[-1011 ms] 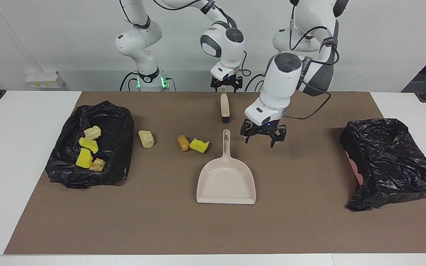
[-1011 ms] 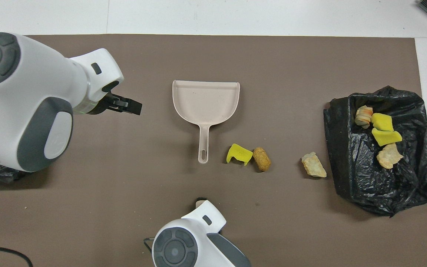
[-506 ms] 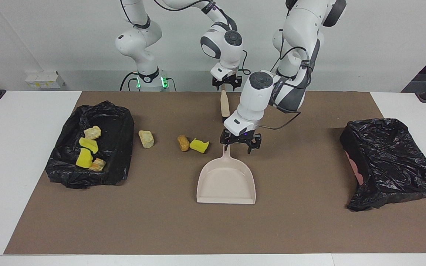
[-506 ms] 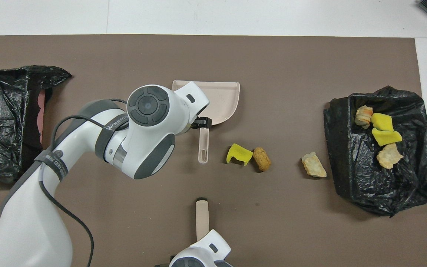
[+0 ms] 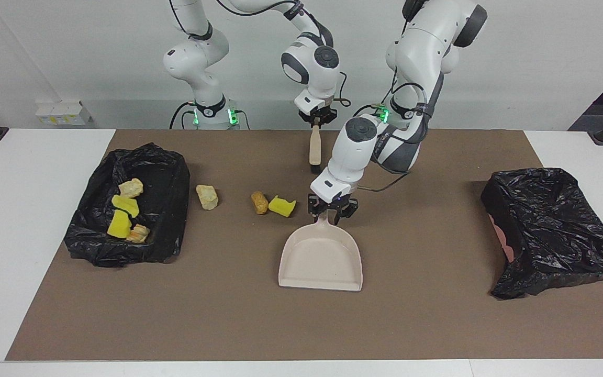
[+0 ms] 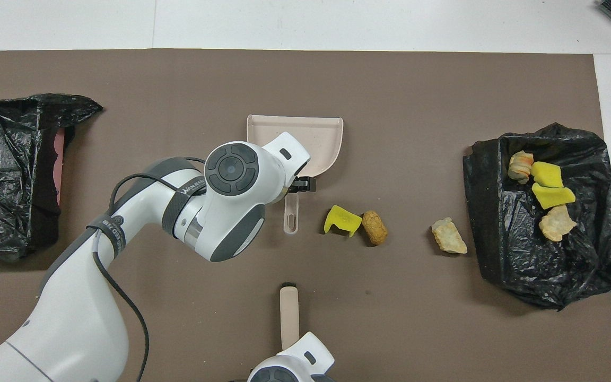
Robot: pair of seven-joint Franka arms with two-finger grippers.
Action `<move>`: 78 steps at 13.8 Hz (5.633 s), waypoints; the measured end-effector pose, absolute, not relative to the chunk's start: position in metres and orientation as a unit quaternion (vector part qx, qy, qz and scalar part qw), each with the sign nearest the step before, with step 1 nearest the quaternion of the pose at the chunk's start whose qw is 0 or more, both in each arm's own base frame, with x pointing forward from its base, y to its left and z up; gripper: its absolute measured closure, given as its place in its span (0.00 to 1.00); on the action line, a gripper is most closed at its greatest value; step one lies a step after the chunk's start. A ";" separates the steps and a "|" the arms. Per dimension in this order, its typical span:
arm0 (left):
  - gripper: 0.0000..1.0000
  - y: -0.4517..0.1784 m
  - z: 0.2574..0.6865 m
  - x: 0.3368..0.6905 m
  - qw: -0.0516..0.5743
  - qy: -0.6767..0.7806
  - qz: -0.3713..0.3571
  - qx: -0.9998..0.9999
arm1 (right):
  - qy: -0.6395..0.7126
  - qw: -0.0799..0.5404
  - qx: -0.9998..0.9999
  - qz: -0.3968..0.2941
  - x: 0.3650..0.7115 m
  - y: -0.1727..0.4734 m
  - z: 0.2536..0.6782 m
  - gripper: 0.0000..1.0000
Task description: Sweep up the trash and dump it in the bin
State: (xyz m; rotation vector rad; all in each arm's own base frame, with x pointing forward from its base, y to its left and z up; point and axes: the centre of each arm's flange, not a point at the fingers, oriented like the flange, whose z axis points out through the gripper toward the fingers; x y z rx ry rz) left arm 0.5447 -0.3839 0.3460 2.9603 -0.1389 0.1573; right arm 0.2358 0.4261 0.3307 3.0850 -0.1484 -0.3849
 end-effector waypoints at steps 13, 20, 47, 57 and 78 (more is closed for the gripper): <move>0.67 -0.311 0.384 0.550 0.001 -0.320 -0.023 0.947 | -0.108 0.079 0.985 -0.107 0.328 0.294 0.408 0.74; 0.67 -0.283 0.378 0.553 0.005 -0.526 -0.063 0.848 | -0.045 0.203 0.975 -0.083 0.395 0.180 0.397 0.74; 0.67 -0.282 0.349 0.477 -0.015 -0.648 -0.074 0.758 | -0.022 0.096 0.986 -0.134 0.441 0.160 0.405 0.74; 0.67 -0.276 0.348 0.463 -0.026 -0.668 -0.072 0.741 | -0.070 -0.010 0.988 -0.136 0.396 0.130 0.328 0.74; 0.67 -0.274 0.348 0.464 -0.027 -0.672 -0.070 0.737 | 0.055 -0.053 0.985 -0.158 0.408 0.302 0.374 0.74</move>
